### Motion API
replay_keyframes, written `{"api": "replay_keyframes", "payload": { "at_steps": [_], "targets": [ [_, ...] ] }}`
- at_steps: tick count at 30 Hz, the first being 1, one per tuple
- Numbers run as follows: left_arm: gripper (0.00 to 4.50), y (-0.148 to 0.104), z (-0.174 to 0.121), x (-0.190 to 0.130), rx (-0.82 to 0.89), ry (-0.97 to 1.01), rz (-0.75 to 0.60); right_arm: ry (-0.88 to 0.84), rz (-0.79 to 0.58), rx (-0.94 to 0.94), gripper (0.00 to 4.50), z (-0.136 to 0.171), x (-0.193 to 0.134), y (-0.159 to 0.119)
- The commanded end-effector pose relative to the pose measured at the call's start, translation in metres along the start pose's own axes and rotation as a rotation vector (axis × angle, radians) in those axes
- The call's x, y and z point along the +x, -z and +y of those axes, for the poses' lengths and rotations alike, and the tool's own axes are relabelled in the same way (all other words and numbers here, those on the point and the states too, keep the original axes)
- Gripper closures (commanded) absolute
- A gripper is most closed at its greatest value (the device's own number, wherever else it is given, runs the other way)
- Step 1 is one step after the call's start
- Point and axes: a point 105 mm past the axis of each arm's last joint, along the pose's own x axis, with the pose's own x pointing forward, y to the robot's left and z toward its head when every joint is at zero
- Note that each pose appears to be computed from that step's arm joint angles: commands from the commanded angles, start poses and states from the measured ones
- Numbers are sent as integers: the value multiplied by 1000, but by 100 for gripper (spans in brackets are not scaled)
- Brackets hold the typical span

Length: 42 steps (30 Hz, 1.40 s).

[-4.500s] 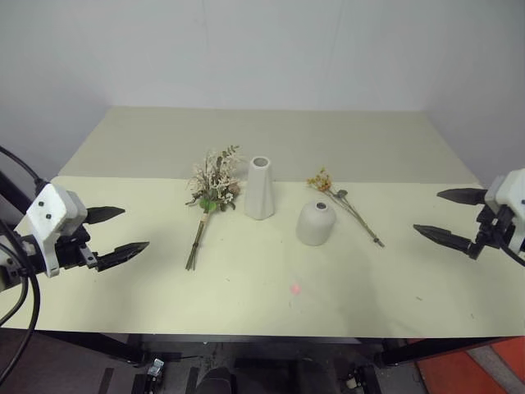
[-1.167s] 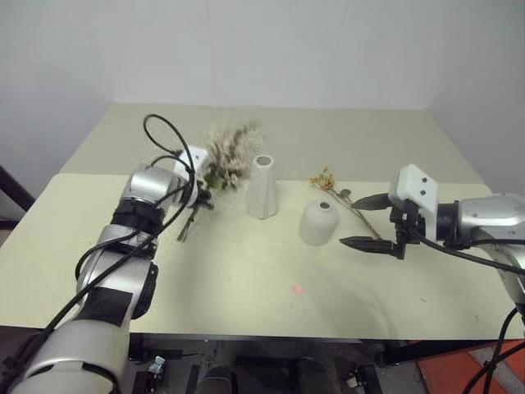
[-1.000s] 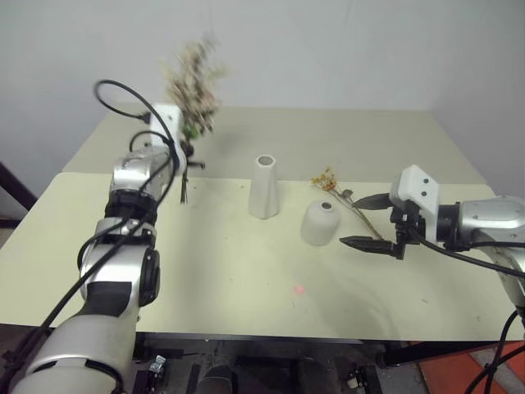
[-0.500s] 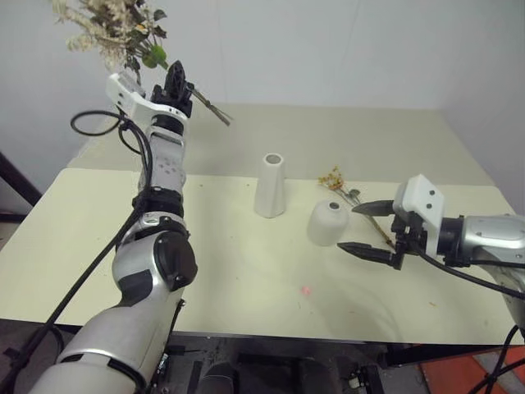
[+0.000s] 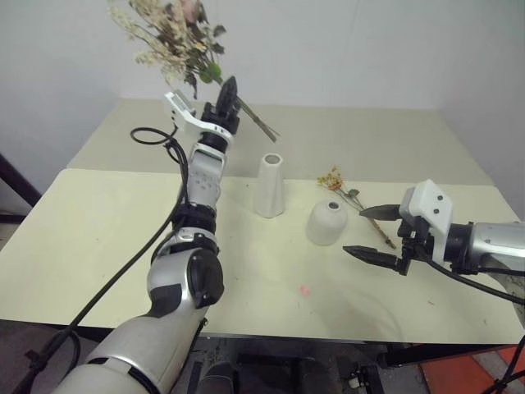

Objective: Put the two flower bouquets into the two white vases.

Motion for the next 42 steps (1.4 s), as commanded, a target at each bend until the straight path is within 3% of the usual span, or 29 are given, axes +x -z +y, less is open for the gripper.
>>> {"api": "replay_keyframes", "payload": {
  "at_steps": [1,10,20,33,42],
  "targets": [
    [438,-17,-16,3,49,60,-32,31,-2,-50,0,-3,-6,-8],
    [438,-18,-12,-5,84,51,-11,30,-7,-59,0,-5,-3,-8],
    [438,1,-20,-8,175,136,99,43,-4,-57,0,-5,-2,-7],
    [438,-13,-14,-4,141,89,17,59,0,-53,0,-7,-5,-5],
    [438,-3,-17,-7,218,129,87,67,-6,-59,0,-11,-4,-7]
  ]
}}
